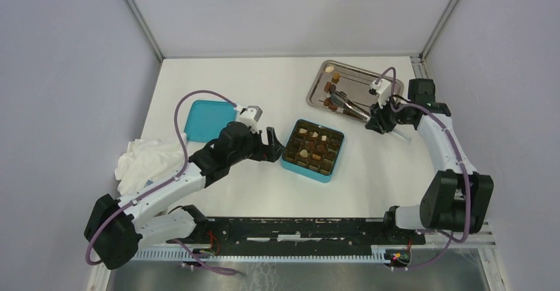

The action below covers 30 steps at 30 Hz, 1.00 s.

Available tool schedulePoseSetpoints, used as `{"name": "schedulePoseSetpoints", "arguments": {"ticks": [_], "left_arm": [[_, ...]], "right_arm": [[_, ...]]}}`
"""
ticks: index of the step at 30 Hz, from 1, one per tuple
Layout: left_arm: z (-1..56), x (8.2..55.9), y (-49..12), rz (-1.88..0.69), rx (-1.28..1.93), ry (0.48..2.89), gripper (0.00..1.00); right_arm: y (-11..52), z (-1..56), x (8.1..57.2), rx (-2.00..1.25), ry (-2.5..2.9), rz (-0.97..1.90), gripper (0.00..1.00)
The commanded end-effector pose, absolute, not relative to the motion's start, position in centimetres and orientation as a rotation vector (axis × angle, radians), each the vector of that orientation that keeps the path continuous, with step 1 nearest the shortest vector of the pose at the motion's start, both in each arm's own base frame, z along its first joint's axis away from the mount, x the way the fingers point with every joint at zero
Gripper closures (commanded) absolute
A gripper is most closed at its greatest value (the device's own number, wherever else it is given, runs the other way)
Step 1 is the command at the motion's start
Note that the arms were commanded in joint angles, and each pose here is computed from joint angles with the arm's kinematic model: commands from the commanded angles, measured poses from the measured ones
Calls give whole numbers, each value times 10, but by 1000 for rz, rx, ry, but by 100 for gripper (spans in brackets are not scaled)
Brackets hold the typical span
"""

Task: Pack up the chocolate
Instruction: Pick up the fake chocolate from the plate, then place the fake chocolate in the packing box.

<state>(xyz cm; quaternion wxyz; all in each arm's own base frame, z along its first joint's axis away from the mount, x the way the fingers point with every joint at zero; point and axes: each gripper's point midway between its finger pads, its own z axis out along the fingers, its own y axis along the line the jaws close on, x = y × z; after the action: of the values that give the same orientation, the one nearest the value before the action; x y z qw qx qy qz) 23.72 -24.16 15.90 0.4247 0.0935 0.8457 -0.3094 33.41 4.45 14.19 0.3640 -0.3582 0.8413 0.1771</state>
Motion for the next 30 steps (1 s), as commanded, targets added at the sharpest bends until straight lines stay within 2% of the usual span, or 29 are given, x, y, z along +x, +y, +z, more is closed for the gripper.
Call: {"name": "schedulePoseSetpoints", "arguments": {"ticks": [1,5,10,12,22,30], "left_arm": [[164,256,-246,-675,262,2131,8],[153,270,-255,-621,292,2185,19],[142,288,-269,-572,336,2230,43],[136,294,-272,-542,352,2250,50],[100,317,-291,-455,453,2342,53],[82,329,-308,-456,504,2385,59]], "right_arm": [[75,176,309,-1040,1931,574,100],[84,173,283,-1107,1886,611,100],[87,161,259,-1164,1880,630,100],[87,159,253,-1179,1879,638,100],[88,158,241,-1206,1859,623,100],[85,153,234,-1233,1871,600,100]]}}
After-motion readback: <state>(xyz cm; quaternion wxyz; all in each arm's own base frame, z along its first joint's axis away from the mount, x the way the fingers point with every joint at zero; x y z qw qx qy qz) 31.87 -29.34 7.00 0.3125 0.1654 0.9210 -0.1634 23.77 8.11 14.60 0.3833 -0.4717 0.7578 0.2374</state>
